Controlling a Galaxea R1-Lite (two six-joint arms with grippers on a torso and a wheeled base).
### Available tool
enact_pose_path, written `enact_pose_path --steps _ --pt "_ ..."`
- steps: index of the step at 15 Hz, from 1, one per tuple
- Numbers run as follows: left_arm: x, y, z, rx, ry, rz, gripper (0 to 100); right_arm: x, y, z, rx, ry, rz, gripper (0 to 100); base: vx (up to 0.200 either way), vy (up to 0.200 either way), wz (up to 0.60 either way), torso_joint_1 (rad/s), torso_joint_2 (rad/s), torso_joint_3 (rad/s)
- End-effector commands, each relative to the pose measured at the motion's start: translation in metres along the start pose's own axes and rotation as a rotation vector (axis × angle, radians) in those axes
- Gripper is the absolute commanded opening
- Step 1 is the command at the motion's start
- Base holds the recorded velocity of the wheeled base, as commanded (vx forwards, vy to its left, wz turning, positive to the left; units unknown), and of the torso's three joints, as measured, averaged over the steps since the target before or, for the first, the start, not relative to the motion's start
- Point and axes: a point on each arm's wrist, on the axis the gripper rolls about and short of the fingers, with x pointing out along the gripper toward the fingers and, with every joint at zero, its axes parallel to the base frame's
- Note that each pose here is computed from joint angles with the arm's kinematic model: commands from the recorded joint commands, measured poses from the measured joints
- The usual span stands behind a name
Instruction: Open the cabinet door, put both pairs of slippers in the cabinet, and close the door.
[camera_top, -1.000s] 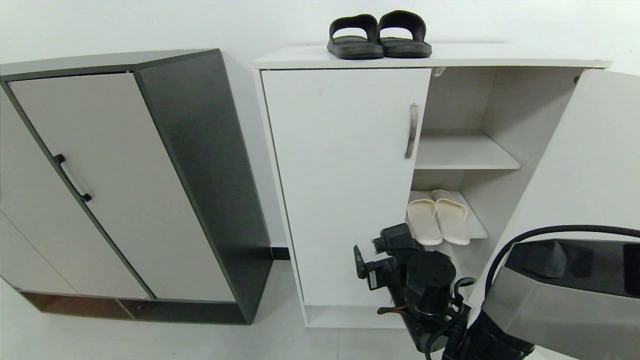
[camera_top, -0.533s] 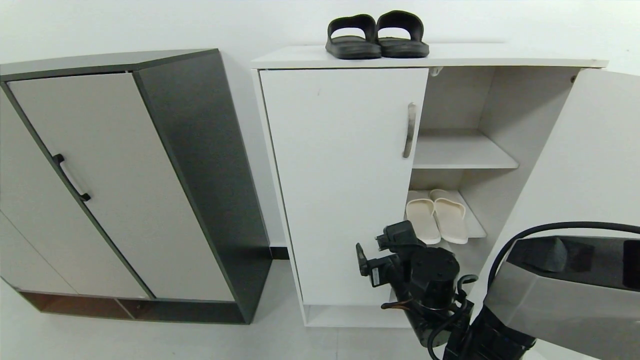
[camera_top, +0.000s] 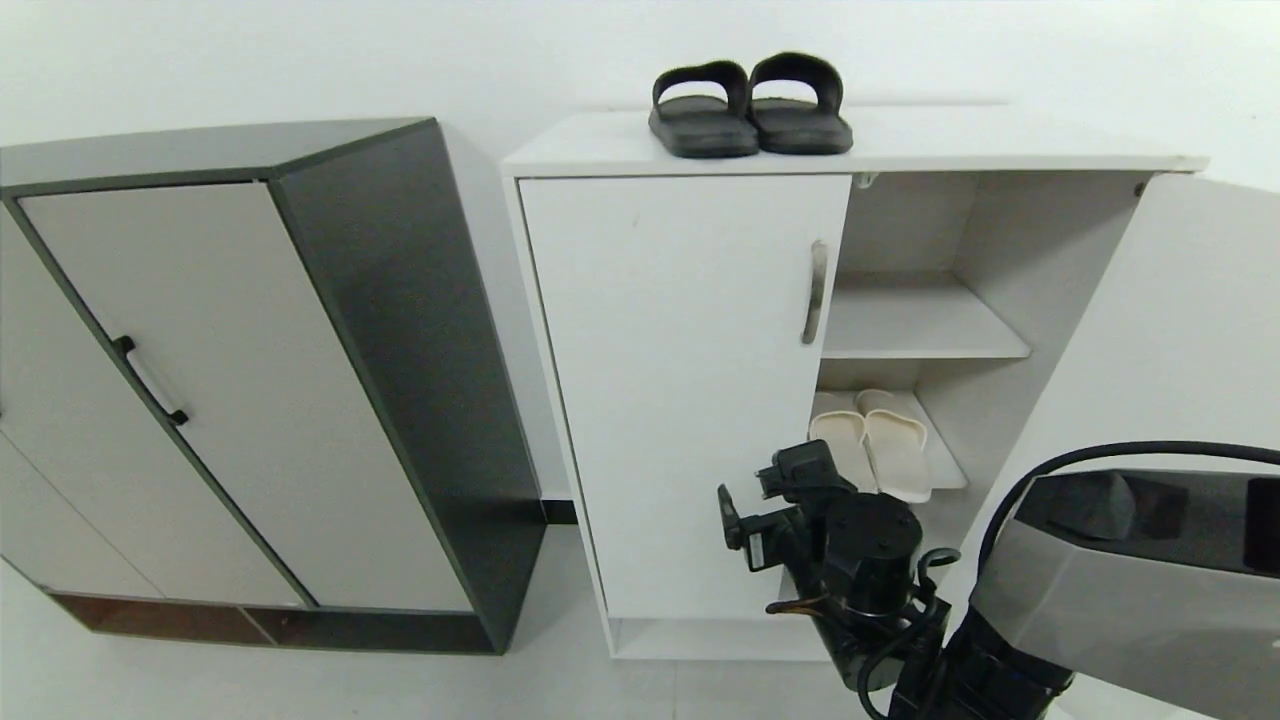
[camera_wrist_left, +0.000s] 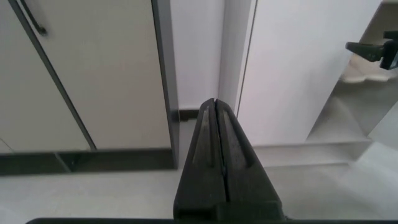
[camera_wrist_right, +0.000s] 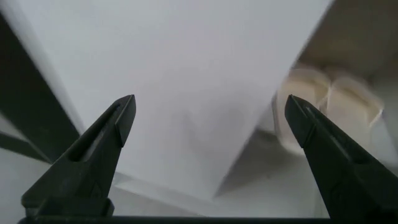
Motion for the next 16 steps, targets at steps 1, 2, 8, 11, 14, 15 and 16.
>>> enact_pose_path --steps 1,2,8,11,14,15,16 --pt "0.0001 0.0000 -0.0003 0.000 0.004 0.001 0 0.0005 0.0002 -0.0027 -0.004 0.007 0.000 100 0.000 0.000 0.00 0.032 -0.56 -0.364" --pt "0.0000 0.0000 -0.0003 0.000 0.002 0.001 0 0.0007 0.0004 -0.0036 -0.006 0.009 0.000 100 0.000 0.000 0.00 0.090 -0.52 -0.354" --pt "0.0001 0.0000 -0.0003 0.000 0.004 0.001 0 0.0009 0.0004 -0.0032 -0.004 0.006 0.000 100 0.000 0.000 0.00 0.132 -0.47 -0.338" --pt "0.0001 0.0000 -0.0003 0.000 0.004 0.001 0 0.0007 0.0002 -0.0021 -0.003 0.003 0.000 100 0.000 0.000 0.00 0.162 -0.48 -0.328" --pt "0.0000 0.0000 -0.0003 0.000 0.002 0.001 0 -0.0016 0.0021 -0.0012 -0.001 0.000 0.004 100 0.000 0.000 0.00 0.175 -0.49 -0.312" --pt "0.0000 0.0000 -0.0003 0.000 0.002 0.001 0 -0.0033 0.0007 0.0016 0.002 -0.005 0.004 100 0.000 0.000 0.00 0.183 -0.51 -0.310" --pt "0.0000 0.0000 -0.0003 0.000 0.002 0.001 0 -0.0040 0.0002 0.0027 0.003 -0.006 0.005 100 0.000 0.000 0.00 0.193 -0.51 -0.300"
